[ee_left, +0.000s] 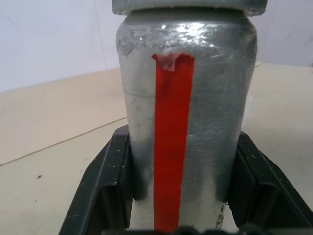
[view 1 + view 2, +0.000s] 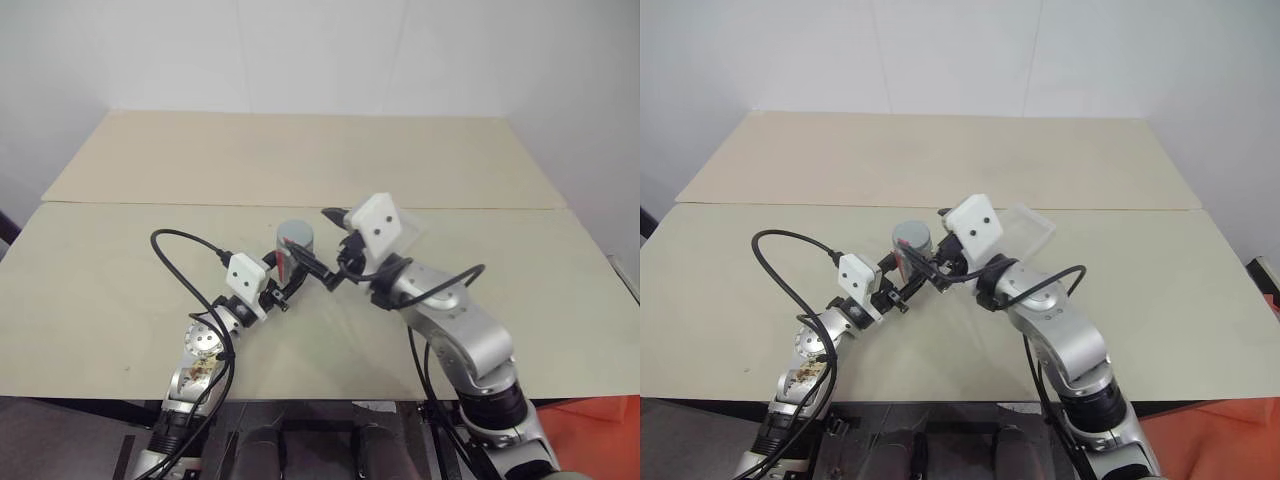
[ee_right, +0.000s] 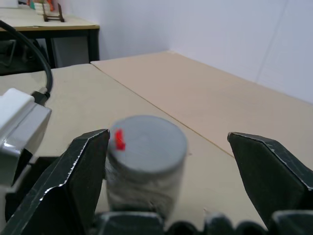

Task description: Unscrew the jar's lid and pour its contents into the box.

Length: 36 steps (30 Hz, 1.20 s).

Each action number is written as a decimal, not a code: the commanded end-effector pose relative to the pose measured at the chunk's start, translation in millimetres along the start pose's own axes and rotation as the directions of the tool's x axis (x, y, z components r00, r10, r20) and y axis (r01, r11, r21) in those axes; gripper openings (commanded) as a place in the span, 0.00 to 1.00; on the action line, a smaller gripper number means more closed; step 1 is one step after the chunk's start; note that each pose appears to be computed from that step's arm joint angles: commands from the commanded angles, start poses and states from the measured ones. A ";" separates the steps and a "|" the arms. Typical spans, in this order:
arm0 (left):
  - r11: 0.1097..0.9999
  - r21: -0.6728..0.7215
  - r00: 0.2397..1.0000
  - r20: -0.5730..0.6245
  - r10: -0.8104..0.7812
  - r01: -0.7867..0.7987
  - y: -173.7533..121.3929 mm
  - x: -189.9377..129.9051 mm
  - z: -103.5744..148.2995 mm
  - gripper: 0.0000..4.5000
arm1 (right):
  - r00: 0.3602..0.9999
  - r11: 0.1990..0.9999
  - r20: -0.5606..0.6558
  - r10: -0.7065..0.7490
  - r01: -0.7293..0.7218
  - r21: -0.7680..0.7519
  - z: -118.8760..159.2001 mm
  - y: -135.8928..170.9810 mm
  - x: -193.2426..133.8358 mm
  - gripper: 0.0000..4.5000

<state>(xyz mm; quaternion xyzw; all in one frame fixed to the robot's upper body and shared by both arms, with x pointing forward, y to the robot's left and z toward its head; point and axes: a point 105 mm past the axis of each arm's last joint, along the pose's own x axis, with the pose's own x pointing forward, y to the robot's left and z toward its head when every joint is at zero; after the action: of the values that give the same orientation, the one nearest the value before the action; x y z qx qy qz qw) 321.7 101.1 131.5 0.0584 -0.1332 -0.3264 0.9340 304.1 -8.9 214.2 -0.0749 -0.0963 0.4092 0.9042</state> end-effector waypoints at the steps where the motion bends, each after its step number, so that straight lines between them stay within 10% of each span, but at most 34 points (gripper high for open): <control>1: 0.999 0.047 0.998 0.070 -0.001 -0.002 -0.7 3.5 17.7 0.47 | 0.997 0.999 0.079 0.021 -0.018 -0.032 16.1 4.3 9.2 1.00; 18: 0.999 0.031 0.997 0.082 0.014 -0.016 -1.5 4.2 19.2 0.47 | 0.994 0.999 0.105 -0.001 -0.003 0.039 10.8 -2.1 17.0 1.00; 25: 1.000 0.021 0.996 0.082 0.016 -0.018 -1.7 4.0 18.8 0.47 | 0.994 0.999 0.107 0.009 -0.014 0.041 7.0 0.9 17.0 0.62; 36: 0.997 0.024 0.992 0.095 -0.082 0.080 -13.6 -1.0 22.0 0.47 | 0.985 0.990 0.112 0.130 -0.135 0.035 9.5 7.4 10.6 0.62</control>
<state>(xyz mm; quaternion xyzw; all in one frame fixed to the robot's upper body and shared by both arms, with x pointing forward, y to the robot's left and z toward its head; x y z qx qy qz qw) 317.5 100.3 133.4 0.0566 -0.1428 -0.3316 0.9308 312.0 5.6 209.4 -0.0448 -0.1051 0.4490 0.8862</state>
